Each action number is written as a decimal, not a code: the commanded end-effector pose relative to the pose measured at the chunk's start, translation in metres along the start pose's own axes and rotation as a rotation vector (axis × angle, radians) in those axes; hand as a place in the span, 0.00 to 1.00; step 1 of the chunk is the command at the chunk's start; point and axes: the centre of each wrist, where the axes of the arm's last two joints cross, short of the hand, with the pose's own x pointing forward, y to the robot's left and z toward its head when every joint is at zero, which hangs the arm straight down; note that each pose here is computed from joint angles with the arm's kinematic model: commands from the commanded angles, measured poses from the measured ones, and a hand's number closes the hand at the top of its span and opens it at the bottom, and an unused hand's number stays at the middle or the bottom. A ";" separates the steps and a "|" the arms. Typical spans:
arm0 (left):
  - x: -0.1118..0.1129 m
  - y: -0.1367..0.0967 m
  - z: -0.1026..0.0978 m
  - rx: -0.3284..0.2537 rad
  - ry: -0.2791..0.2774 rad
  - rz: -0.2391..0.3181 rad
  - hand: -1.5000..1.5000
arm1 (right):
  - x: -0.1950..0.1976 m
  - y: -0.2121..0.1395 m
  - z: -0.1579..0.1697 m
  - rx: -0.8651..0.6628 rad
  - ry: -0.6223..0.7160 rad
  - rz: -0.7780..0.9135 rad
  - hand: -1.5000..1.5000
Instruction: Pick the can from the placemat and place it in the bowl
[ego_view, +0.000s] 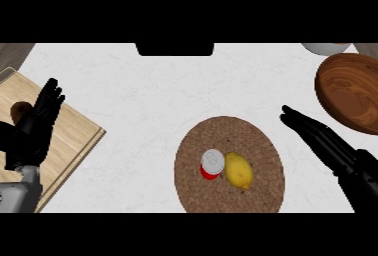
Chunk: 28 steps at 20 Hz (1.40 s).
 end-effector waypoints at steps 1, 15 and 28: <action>0.010 -0.010 0.005 0.000 -0.004 0.004 0.50 | 0.023 -0.009 -0.024 0.026 0.004 0.043 0.00; 0.007 -0.007 -0.006 -0.024 -0.004 -0.004 0.50 | 0.042 0.032 -0.127 0.542 0.171 0.303 0.00; -0.001 -0.002 0.010 -0.008 0.027 0.014 0.50 | 0.035 0.094 -0.115 0.794 0.278 0.447 0.00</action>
